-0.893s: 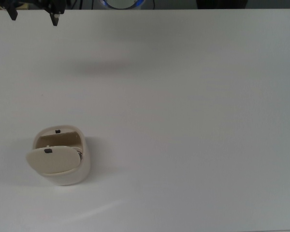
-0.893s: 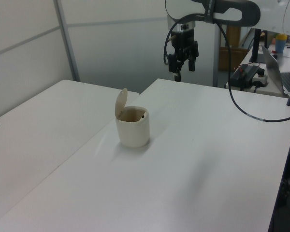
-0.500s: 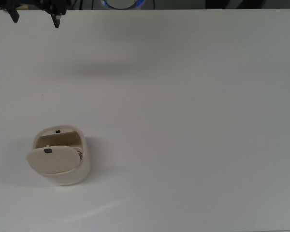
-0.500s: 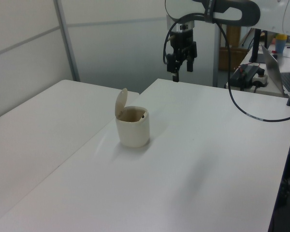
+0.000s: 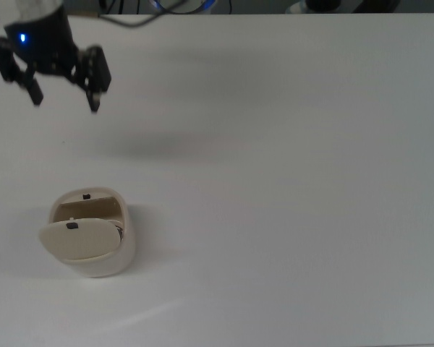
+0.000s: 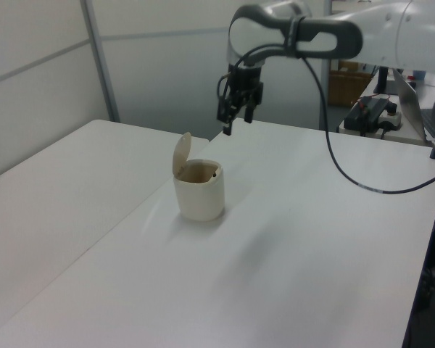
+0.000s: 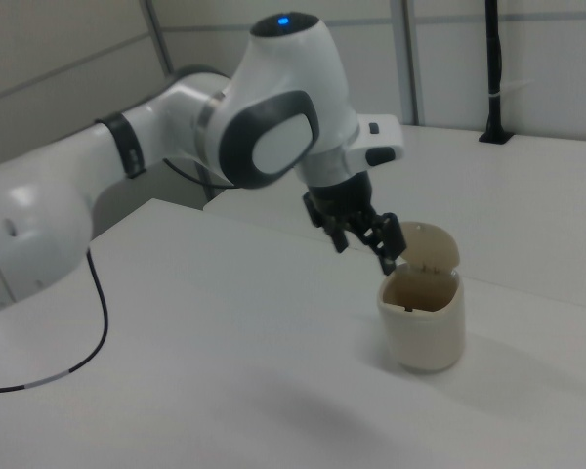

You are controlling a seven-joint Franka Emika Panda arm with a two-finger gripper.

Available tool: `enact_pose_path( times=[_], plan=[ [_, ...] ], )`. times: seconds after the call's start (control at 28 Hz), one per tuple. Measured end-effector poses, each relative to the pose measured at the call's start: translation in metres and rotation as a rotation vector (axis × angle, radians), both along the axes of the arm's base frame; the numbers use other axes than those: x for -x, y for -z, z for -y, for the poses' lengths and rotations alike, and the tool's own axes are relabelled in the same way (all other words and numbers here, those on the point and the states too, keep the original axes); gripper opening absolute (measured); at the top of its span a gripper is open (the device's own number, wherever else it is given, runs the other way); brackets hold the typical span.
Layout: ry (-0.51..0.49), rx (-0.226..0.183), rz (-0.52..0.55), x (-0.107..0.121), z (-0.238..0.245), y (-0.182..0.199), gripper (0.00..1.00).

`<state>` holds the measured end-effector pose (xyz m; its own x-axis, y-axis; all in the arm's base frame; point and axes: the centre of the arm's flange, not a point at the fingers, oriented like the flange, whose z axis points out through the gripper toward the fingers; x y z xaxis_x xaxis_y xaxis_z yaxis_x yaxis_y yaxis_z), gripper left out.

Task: Close the trash can
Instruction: 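Move the gripper toward the raised lid of the cream trash can, then push the open lid down toward the can's rim with the gripper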

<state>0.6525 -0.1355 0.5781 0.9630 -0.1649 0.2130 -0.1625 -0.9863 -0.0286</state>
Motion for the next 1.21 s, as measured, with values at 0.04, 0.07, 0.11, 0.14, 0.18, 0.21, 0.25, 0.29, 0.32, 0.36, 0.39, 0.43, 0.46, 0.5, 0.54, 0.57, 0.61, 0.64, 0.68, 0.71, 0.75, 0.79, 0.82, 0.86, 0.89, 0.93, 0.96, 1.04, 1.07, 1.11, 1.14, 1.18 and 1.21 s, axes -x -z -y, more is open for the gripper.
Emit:
enact_pose_path(
  times=[0.04,0.07,0.11,0.14,0.18,0.21,0.25,0.29,0.32,0.36,0.39,0.43,0.46,0.5,0.54,0.57,0.61,0.64,0.68,0.71,0.75,0.79,0.82,0.86,0.89,0.93,0.96,1.04,1.07,1.11,1.14,1.18,1.21],
  plan=[
    [0.006,0.005,0.02,-0.005,0.0,0.004,0.93],
    [0.014,0.011,0.044,-0.011,0.0,0.006,0.93],
    [0.02,0.016,0.067,-0.015,-0.001,0.008,0.93],
    [0.025,0.021,0.088,-0.019,-0.001,0.009,0.93],
    [0.029,0.025,0.107,-0.022,0.0,0.009,0.93],
    [0.032,0.031,0.132,-0.025,0.0,0.009,0.93],
    [0.034,0.034,0.146,-0.026,0.0,0.007,0.93],
    [0.035,0.038,0.165,-0.027,0.001,0.005,0.93],
    [0.036,0.042,0.183,-0.029,0.001,0.003,0.93],
    [0.037,0.046,0.202,-0.03,0.002,0.0,0.93],
    [0.039,0.052,0.227,-0.031,0.002,-0.003,0.93],
    [0.041,0.055,0.242,-0.032,0.002,-0.005,0.93],
    [0.046,0.058,0.261,-0.033,0.003,-0.007,0.93],
    [0.053,0.061,0.283,-0.035,0.003,-0.008,0.93],
    [0.065,0.066,0.315,-0.039,0.004,-0.008,0.93],
    [0.072,0.069,0.334,-0.041,0.004,-0.008,0.93],
    [0.078,0.074,0.354,-0.045,0.005,-0.006,0.93],
    [0.082,0.08,0.372,-0.048,0.005,-0.003,0.93],
    [0.085,0.087,0.388,-0.052,0.006,0.002,0.93],
    [0.089,0.094,0.4,-0.055,0.006,0.007,0.93],
    [0.094,0.102,0.415,-0.061,0.007,0.015,0.93],
    [0.096,0.107,0.423,-0.064,0.007,0.021,0.93],
    [0.098,0.111,0.435,-0.068,0.006,0.026,0.93],
    [0.099,0.114,0.446,-0.071,0.004,0.031,0.93],
    [0.099,0.117,0.457,-0.074,0.003,0.035,0.91],
    [0.097,0.119,0.467,-0.077,0.0,0.039,0.91],
    [0.092,0.121,0.478,-0.08,-0.004,0.042,0.91],
    [0.084,0.123,0.489,-0.083,-0.01,0.045,0.89],
    [0.08,0.125,0.493,-0.084,-0.013,0.046,0.89],
    [0.074,0.129,0.497,-0.085,-0.016,0.046,0.89],
    [0.068,0.132,0.499,-0.086,-0.019,0.045,0.88],
    [0.063,0.137,0.5,-0.086,-0.023,0.045,0.82],
    [0.061,0.139,0.5,-0.086,-0.025,0.044,0.8]
  ],
)
